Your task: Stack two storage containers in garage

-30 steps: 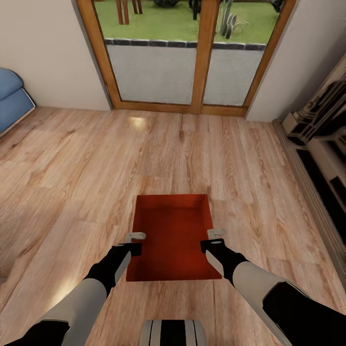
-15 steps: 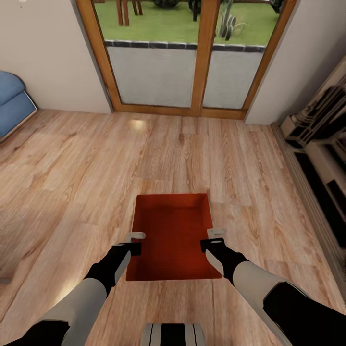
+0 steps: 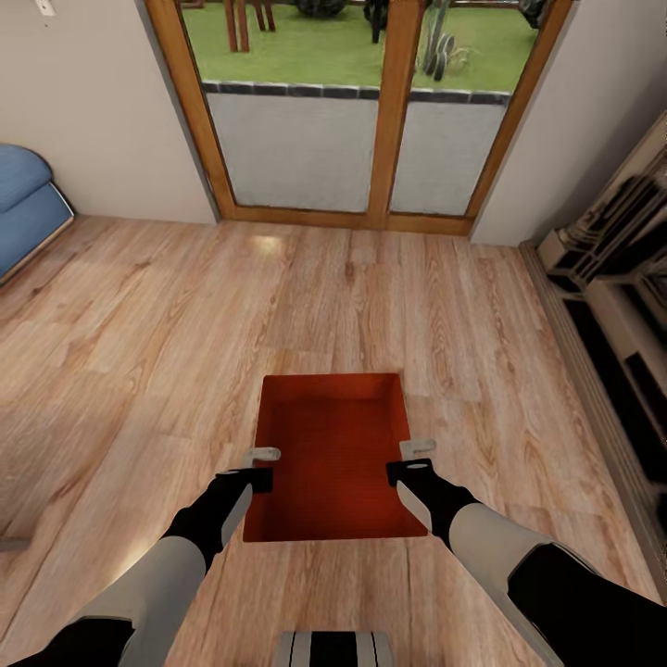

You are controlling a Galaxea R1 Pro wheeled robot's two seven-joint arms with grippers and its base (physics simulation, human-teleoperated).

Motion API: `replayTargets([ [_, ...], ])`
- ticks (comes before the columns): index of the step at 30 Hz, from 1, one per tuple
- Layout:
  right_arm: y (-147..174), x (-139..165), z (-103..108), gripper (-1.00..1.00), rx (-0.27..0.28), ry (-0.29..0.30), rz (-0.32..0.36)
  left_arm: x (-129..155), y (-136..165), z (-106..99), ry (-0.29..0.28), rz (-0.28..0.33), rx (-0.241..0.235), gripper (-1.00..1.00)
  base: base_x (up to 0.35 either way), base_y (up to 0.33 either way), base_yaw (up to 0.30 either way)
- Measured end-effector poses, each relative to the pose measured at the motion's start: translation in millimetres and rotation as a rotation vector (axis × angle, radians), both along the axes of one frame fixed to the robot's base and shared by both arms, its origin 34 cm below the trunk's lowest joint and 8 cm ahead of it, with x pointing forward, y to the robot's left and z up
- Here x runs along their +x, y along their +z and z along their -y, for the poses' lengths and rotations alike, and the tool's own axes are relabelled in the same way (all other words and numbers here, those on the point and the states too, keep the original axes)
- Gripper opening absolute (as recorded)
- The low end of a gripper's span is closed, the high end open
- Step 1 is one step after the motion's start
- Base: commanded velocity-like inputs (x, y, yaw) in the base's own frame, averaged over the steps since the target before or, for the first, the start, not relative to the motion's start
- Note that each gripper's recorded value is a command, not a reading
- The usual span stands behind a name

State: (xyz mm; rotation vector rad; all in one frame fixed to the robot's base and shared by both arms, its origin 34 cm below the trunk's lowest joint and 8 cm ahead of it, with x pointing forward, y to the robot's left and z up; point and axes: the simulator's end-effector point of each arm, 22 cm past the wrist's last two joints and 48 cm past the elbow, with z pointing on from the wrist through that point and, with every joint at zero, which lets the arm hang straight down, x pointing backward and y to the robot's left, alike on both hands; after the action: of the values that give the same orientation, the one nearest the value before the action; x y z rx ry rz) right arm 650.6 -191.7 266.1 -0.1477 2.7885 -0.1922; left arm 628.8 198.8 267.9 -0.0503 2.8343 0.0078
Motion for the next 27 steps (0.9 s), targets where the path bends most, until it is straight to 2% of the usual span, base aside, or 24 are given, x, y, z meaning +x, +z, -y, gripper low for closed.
replayTargets([
  [5,10.1,4.4,-2.7,-1.0,-0.003,0.004,0.008,3.9,9.5,-2.7,0.004,0.008,0.001,-1.0,0.0,0.0,0.0],
  [27,8.6,3.6,2.1,-1.0,0.006,-0.006,0.01,5.0,10.5,2.1,-0.005,0.011,0.005,-1.0,0.0,0.0,0.0],
])
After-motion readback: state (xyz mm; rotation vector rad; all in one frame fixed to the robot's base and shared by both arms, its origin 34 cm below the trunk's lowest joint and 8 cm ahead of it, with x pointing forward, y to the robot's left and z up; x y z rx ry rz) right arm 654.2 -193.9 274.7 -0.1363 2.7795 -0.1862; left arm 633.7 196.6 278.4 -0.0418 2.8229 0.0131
